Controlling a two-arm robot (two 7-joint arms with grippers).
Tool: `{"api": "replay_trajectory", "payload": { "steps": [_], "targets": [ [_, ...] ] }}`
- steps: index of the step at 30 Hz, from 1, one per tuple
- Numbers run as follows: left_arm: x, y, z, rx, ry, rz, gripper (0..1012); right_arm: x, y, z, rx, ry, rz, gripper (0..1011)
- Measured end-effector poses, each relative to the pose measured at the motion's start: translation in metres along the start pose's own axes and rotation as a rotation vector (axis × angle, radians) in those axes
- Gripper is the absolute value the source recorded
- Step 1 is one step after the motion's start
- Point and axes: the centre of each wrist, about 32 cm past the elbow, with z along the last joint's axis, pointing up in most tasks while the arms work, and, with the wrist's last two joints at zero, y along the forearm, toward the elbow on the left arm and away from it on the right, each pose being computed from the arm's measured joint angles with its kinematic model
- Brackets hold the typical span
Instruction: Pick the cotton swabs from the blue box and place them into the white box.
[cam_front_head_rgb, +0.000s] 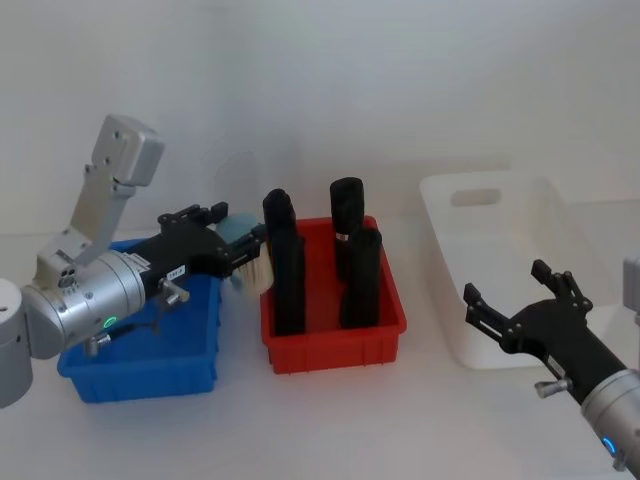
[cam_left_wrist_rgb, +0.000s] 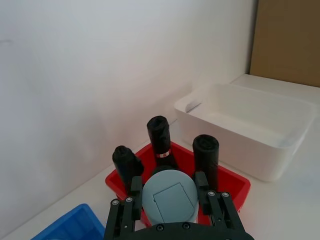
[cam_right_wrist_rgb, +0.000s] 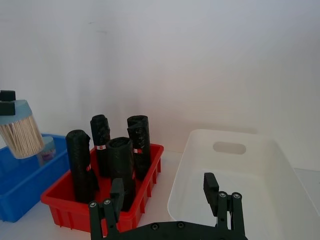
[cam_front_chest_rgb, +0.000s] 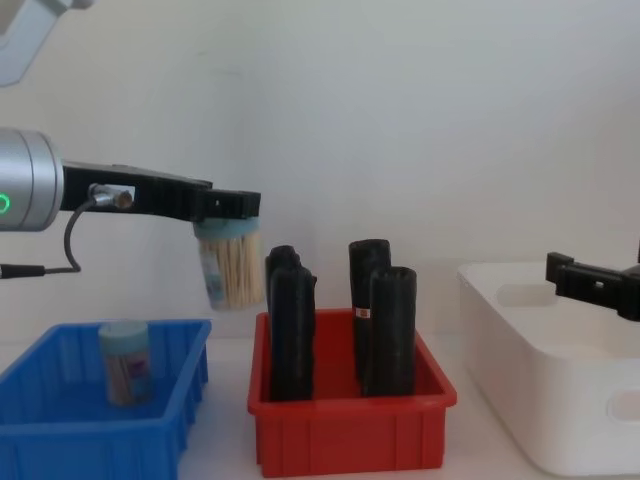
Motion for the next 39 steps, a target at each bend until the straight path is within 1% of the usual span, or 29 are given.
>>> {"api": "replay_trajectory", "payload": {
  "steps": [1, 2, 3, 4, 8, 11, 14, 15, 18, 21, 27, 35, 39],
  "targets": [
    [-0.0009, -0.0015, 0.0022, -0.001, 0.000, -0.024, 645, 0.000, 0.000, 0.000, 0.000, 0.000, 0.000, 1002],
    [-0.0013, -0.0022, 0.0032, -0.002, 0.000, -0.033, 645, 0.000, 0.000, 0.000, 0.000, 0.000, 0.000, 1002],
    [-0.0013, -0.0022, 0.0032, -0.002, 0.000, -0.033, 645, 0.000, 0.000, 0.000, 0.000, 0.000, 0.000, 1002],
    [-0.0023, -0.0040, 0.0056, -0.005, 0.000, -0.053, 645, 0.000, 0.000, 0.000, 0.000, 0.000, 0.000, 1002],
    [-0.0047, -0.0087, 0.0114, -0.010, 0.000, -0.109, 645, 0.000, 0.000, 0.000, 0.000, 0.000, 0.000, 1002],
    [-0.0060, -0.0113, 0.0137, -0.013, 0.000, -0.132, 645, 0.000, 0.000, 0.000, 0.000, 0.000, 0.000, 1002],
    [-0.0073, -0.0146, 0.0169, -0.016, -0.001, -0.165, 645, 0.000, 0.000, 0.000, 0.000, 0.000, 0.000, 1002],
    [-0.0073, -0.0146, 0.0169, -0.016, -0.001, -0.165, 645, 0.000, 0.000, 0.000, 0.000, 0.000, 0.000, 1002],
    [-0.0084, -0.0171, 0.0191, -0.018, -0.001, -0.188, 645, 0.000, 0.000, 0.000, 0.000, 0.000, 0.000, 1002],
    [-0.0091, -0.0185, 0.0206, -0.020, -0.002, -0.201, 645, 0.000, 0.000, 0.000, 0.000, 0.000, 0.000, 1002],
    [-0.0099, -0.0203, 0.0222, -0.021, -0.002, -0.219, 645, 0.000, 0.000, 0.000, 0.001, -0.002, 0.012, 1002],
    [-0.0107, -0.0220, 0.0239, -0.022, -0.003, -0.234, 645, 0.002, 0.003, 0.003, 0.006, -0.016, 0.072, 1002],
    [-0.0109, -0.0224, 0.0243, -0.022, -0.003, -0.239, 645, 0.003, 0.005, 0.006, 0.008, -0.026, 0.124, 1002]
  ]
}}
